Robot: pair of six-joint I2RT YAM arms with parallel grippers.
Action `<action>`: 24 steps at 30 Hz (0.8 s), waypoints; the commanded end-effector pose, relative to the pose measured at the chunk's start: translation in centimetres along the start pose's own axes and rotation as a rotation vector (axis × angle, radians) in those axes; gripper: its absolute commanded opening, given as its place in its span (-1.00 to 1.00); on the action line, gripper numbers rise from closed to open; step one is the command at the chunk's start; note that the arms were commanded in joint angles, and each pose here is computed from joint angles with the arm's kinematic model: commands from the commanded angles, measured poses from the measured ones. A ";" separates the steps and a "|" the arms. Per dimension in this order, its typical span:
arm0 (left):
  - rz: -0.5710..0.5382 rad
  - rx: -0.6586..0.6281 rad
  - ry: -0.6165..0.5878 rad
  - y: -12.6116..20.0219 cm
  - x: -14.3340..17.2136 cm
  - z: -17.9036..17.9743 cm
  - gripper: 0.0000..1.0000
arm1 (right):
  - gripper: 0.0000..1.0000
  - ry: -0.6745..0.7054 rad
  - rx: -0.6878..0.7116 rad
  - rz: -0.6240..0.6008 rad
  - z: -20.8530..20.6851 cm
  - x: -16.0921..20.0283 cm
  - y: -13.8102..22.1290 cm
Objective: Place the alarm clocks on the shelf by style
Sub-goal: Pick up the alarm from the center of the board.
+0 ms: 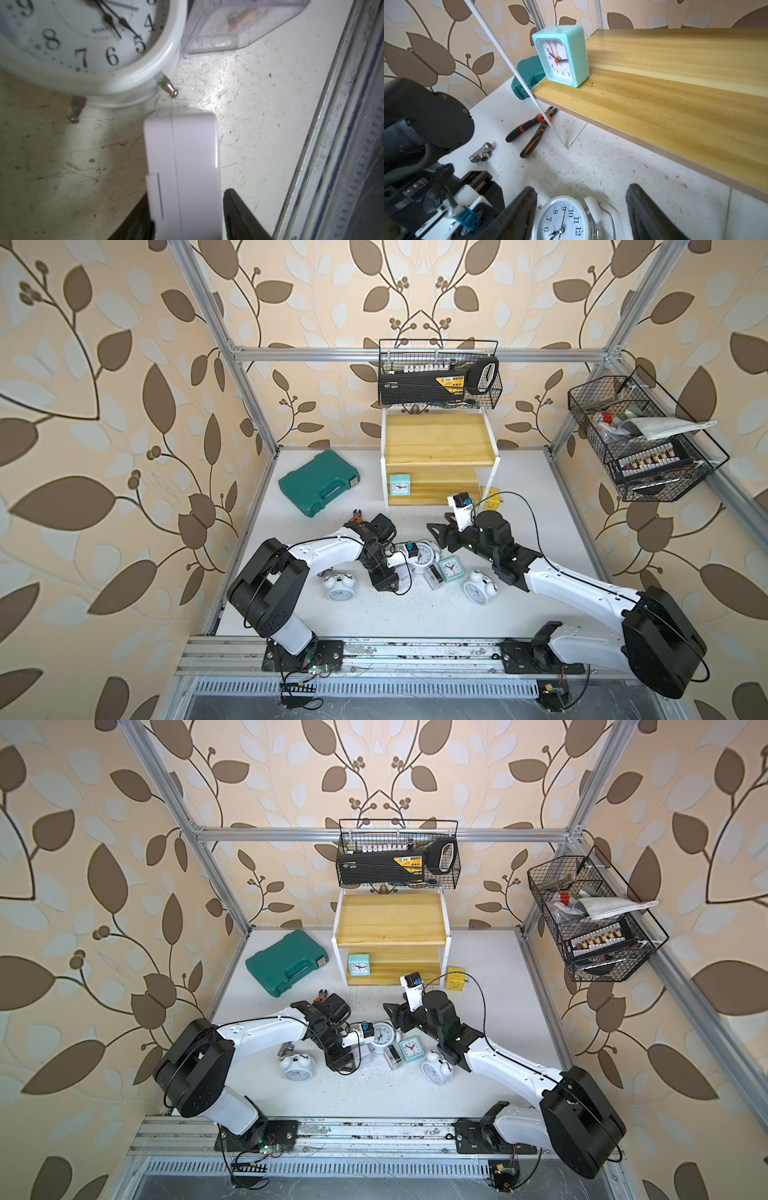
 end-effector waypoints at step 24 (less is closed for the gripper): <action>-0.045 -0.053 -0.127 2.9 -1.5 -0.4 -0.53 | 0.30 0.082 -0.263 0.217 3.1 5.6 0.6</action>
Point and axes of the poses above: each gripper's point midway between its finger pads, its own y axis back along the fingers, its own z axis along the line the jaws close on, x = y × z, the point moved 2 cm from there along y, back along the fingers, and after that the axes turned 13 degrees about -y, right-handed, at the moved point
